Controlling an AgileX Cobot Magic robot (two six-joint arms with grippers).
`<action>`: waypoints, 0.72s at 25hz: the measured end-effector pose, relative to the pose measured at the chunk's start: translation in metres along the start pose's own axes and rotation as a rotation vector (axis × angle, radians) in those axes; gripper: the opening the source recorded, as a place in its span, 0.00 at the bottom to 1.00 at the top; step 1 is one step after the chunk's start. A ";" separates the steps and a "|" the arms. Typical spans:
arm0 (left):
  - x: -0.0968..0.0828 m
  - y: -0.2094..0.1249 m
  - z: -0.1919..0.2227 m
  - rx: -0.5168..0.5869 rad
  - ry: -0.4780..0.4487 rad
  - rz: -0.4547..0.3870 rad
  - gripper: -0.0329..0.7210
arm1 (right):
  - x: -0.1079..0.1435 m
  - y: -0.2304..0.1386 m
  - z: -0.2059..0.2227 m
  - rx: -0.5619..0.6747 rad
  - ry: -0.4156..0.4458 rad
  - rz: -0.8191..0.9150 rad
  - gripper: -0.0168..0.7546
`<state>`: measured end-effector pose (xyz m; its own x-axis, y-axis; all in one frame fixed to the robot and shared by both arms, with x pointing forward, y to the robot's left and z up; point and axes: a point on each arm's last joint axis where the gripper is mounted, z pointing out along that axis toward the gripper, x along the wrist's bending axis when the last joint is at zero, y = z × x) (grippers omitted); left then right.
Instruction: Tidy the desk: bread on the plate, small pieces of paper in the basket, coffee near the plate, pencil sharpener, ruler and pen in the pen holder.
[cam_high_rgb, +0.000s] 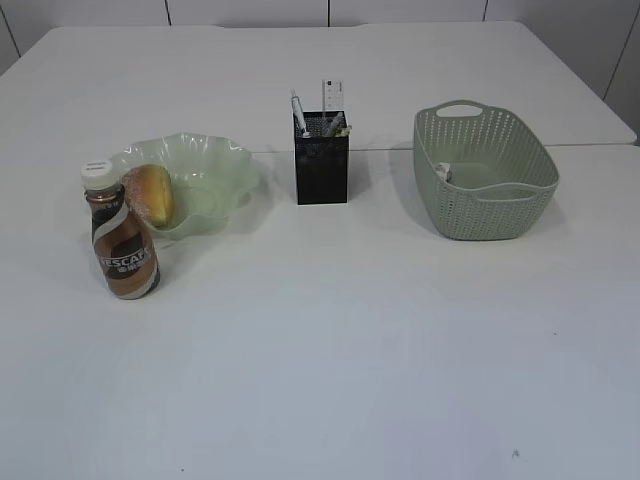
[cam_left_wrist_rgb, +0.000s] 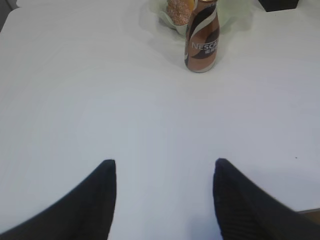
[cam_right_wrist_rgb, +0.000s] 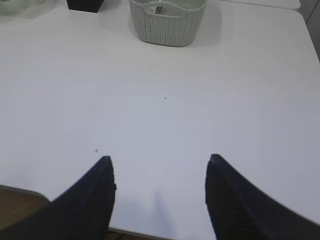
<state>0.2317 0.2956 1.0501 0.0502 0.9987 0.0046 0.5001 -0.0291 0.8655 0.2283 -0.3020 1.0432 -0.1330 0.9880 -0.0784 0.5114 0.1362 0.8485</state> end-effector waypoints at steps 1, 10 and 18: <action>0.000 0.000 0.000 0.000 -0.005 0.003 0.61 | 0.000 0.000 0.000 0.000 0.000 0.000 0.62; 0.000 0.000 0.000 0.000 -0.010 0.006 0.58 | 0.000 0.000 0.000 0.002 -0.022 0.014 0.62; 0.000 0.000 0.000 0.000 -0.010 0.006 0.55 | 0.000 0.000 0.000 0.002 -0.024 0.015 0.62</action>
<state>0.2317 0.2957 1.0501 0.0618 0.9981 0.0046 0.4997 -0.0349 0.8655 0.2282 -0.3018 1.0432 -0.1054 0.9913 -0.0784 0.5150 0.1219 0.8485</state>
